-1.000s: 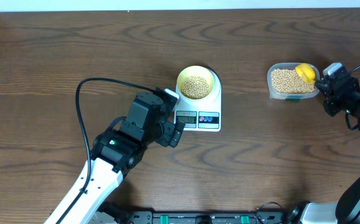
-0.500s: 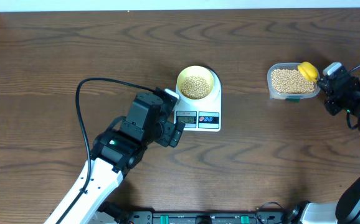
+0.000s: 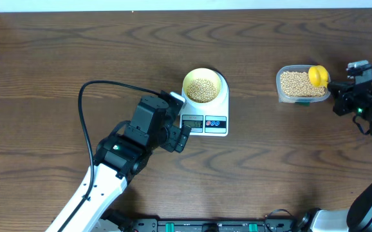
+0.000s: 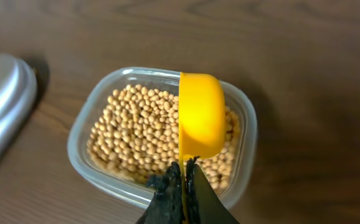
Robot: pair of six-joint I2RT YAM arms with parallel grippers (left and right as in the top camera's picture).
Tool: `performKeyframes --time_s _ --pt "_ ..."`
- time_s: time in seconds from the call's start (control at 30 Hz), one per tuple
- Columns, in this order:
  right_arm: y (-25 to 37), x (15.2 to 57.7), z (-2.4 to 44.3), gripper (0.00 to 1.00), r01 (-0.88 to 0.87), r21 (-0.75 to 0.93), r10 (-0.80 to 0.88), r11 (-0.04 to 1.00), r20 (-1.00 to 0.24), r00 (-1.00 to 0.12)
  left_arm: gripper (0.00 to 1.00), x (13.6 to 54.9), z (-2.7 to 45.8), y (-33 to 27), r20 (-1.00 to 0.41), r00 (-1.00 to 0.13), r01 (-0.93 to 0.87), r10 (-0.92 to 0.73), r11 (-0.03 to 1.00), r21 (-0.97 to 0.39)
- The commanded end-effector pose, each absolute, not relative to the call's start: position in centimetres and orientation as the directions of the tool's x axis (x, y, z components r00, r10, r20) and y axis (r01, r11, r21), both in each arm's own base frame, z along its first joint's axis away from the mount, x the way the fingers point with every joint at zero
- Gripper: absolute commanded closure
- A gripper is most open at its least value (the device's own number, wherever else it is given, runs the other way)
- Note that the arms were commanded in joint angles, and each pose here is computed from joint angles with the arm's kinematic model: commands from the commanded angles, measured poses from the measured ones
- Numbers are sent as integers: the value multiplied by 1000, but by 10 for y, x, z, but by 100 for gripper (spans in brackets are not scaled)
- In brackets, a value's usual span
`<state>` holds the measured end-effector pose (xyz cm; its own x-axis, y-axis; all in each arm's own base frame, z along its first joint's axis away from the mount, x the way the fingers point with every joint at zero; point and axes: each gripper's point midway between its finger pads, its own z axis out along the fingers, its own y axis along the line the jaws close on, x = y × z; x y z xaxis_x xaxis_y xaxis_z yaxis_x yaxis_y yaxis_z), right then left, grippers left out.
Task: Scoop item into bowl and weigh 50g on scale
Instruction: 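Lower the scoop into the tub of soybeans, right gripper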
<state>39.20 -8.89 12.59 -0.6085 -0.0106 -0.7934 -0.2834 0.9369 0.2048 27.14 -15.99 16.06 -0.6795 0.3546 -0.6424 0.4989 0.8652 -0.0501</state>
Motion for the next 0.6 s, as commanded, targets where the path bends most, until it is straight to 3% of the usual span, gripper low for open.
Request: performKeyframes --time_s 0.0,0.3,0.57 --pt "-86 393 125 99 -111 427 252 897 -702 -666 11 273 159 -158 -639 -688 484 346 874 -49" --pt "-86 393 125 98 78 605 491 792 -557 -670 11 273 159 -158 -639 -688 484 346 874 -49" --pt "-82 393 125 98 100 628 517 772 -529 -672 11 273 159 -158 -639 -688 484 346 874 -49"
